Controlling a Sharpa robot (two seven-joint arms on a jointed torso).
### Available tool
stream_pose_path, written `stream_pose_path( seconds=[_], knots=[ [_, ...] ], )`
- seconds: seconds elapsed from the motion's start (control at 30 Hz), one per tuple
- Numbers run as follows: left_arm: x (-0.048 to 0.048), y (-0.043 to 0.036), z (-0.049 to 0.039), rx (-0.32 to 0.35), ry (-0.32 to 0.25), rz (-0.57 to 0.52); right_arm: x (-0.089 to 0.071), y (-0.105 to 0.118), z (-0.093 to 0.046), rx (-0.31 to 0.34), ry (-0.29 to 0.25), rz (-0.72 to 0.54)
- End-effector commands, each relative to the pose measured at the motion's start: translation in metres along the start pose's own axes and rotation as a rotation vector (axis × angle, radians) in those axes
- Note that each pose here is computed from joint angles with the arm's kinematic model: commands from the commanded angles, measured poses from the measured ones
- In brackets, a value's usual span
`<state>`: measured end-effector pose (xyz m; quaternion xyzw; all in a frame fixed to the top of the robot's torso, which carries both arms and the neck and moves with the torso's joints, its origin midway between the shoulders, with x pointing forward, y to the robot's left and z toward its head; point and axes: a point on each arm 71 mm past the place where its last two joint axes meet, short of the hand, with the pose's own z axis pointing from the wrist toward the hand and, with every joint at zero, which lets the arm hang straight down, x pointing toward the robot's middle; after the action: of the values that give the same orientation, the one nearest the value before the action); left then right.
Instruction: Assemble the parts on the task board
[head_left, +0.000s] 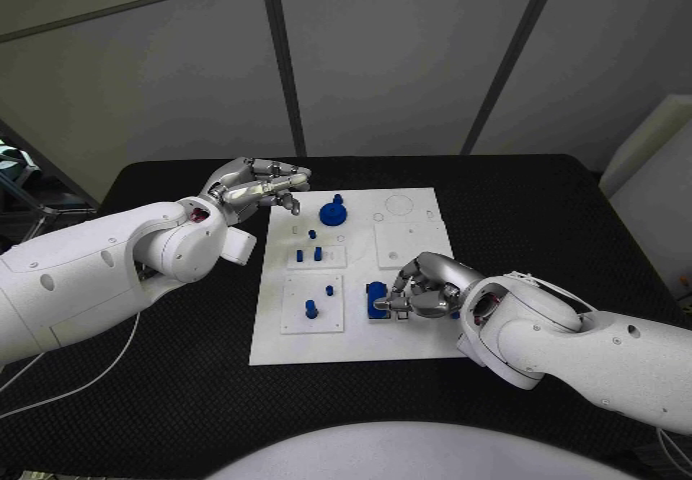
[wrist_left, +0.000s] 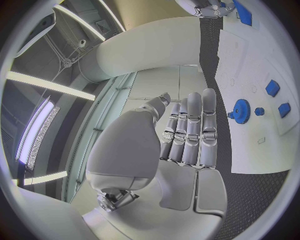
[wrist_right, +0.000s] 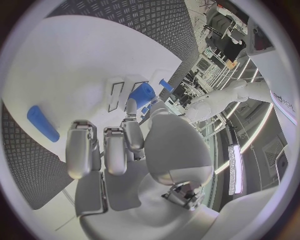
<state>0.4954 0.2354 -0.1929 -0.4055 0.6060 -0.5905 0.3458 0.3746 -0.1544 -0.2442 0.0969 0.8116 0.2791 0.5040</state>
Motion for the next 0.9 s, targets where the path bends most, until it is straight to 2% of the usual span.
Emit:
stream_pose_path(
  seconds=[0.03,0.3,0.63,0.77,0.9],
  knots=[
    [0.0005,-0.0011,0.0000,0.004,0.011,-0.004,0.001,-0.002,0.000,0.001,-0.006,-0.054],
    [0.0003,-0.0011,-0.0003,0.002,0.011,-0.004,-0.002,-0.003,0.000,0.008,-0.037,-0.074],
    [0.0000,-0.0010,-0.0004,0.002,0.010,-0.004,-0.001,-0.003,0.001,-0.012,-0.018,-0.071],
    [-0.0007,-0.0010,-0.0006,0.002,0.008,-0.003,-0.004,-0.004,0.000,-0.017,-0.046,-0.055],
    [-0.0008,-0.0010,-0.0008,0.002,0.008,-0.003,-0.011,-0.009,-0.005,-0.036,-0.096,-0.014]
  ],
)
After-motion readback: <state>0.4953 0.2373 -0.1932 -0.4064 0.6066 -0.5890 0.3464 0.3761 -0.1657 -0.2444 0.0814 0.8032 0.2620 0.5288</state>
